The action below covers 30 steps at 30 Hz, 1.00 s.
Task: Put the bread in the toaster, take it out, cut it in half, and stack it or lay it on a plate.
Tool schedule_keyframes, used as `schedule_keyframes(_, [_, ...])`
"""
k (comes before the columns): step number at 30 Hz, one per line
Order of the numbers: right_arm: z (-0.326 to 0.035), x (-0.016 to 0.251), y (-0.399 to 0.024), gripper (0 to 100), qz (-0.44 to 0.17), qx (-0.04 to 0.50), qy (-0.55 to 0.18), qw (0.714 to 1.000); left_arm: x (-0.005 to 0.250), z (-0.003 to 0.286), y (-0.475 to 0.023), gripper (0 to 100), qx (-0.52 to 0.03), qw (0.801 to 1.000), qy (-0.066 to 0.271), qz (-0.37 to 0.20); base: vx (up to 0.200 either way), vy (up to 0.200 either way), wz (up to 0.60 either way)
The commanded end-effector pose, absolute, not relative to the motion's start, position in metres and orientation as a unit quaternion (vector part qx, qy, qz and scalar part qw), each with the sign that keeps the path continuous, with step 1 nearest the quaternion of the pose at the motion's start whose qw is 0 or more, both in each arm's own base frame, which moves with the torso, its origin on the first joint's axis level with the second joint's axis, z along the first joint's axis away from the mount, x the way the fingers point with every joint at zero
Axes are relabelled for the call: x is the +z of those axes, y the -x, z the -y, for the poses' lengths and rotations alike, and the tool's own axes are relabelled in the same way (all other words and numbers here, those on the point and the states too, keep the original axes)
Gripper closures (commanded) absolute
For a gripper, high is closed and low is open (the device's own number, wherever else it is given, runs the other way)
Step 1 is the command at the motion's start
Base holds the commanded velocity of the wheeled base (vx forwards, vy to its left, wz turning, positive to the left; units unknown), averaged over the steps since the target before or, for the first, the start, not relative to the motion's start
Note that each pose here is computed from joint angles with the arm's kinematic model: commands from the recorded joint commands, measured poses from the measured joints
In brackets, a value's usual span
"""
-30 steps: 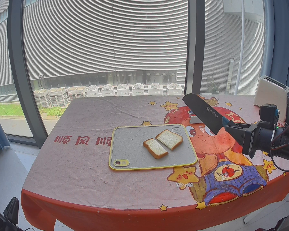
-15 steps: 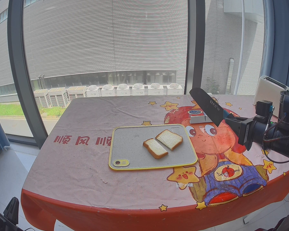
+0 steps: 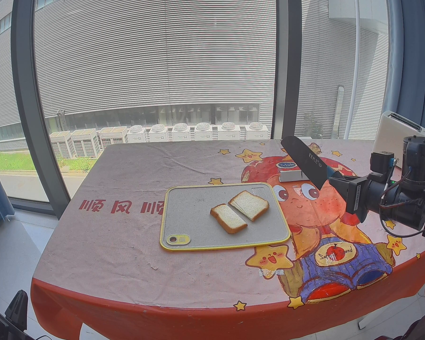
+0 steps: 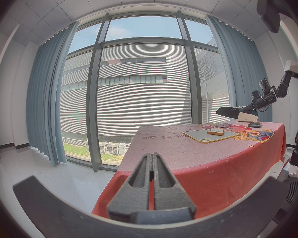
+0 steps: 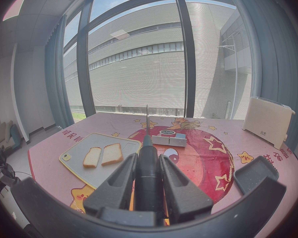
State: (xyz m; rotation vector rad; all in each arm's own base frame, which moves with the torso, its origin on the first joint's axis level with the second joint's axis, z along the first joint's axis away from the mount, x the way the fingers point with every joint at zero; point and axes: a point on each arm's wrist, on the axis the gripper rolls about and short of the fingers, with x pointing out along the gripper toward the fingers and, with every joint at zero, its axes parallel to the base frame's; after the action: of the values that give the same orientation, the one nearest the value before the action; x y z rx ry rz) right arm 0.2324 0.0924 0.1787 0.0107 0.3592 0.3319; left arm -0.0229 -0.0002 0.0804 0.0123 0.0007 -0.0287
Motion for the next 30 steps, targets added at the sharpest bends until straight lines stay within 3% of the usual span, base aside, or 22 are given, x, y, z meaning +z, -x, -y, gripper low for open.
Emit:
schedule_keyframes(1, [-0.092,0.176,-0.236,100,-0.183,0.161,-0.005,0.97,0.075,0.0,0.023,100,-0.015,1.0,-0.006,-0.001,0.0,0.0,0.0])
schedule_keyframes(30, [-0.086,0.16,-0.253,100,-0.213,0.131,-0.018,0.968,0.075,0.0,0.023,100,-0.015,1.0,-0.006,-0.001,0.0,0.0,0.0])
